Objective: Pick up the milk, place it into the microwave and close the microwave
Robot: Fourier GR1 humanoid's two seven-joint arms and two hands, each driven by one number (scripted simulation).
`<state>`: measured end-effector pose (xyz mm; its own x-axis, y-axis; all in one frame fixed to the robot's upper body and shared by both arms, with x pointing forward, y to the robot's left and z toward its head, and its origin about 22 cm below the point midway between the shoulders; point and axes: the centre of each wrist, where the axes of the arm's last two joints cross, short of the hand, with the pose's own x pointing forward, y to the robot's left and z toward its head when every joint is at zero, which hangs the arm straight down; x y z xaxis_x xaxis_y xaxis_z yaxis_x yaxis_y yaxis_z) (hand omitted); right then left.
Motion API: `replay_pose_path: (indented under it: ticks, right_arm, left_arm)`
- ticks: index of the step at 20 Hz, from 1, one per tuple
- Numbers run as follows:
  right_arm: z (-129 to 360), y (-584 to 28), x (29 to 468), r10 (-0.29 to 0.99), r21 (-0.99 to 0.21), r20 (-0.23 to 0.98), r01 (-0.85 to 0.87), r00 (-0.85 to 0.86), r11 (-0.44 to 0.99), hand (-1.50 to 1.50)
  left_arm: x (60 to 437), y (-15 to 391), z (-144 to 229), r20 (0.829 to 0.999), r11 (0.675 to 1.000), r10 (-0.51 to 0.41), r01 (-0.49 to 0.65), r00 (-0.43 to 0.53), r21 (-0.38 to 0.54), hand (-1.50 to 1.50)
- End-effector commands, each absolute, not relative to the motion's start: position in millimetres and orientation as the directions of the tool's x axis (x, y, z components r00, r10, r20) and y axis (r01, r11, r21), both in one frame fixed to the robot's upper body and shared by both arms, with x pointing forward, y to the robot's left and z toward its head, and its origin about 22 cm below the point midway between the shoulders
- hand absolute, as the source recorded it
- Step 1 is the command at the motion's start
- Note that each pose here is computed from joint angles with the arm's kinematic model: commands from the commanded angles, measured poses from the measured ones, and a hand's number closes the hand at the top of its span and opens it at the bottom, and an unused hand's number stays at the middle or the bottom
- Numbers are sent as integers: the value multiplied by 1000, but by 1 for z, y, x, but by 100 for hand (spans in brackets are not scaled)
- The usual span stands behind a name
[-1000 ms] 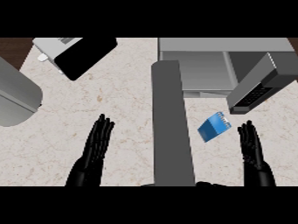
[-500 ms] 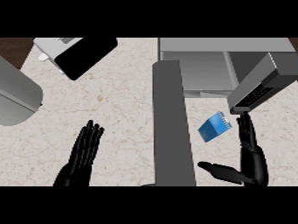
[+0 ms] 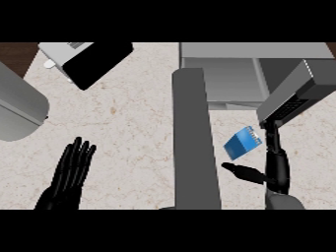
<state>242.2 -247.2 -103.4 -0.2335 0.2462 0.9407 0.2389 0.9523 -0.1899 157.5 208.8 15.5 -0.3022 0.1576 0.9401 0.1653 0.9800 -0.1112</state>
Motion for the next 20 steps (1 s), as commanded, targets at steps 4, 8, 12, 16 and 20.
replay_pose_path:
  ticks: [4,8,12,16,20]
  right_arm:
    - [-127,-254,255,251,-169,933,301,-259,939,150]
    - [-131,-276,267,316,-226,921,347,-227,910,150]
    - [-137,-275,265,362,-291,910,310,-204,905,150]
    - [-151,-288,252,480,-427,864,284,-154,859,150]
    - [-158,-289,249,474,-421,868,287,-147,860,150]
  left_arm:
    - [154,241,25,939,979,157,171,-307,-108,-150]
    - [143,239,15,939,978,164,177,-301,-114,-150]
    - [165,252,18,938,983,139,157,-317,-93,-150]
    - [148,243,15,941,981,149,168,-304,-101,-150]
    - [150,261,4,940,978,164,173,-301,-115,-150]
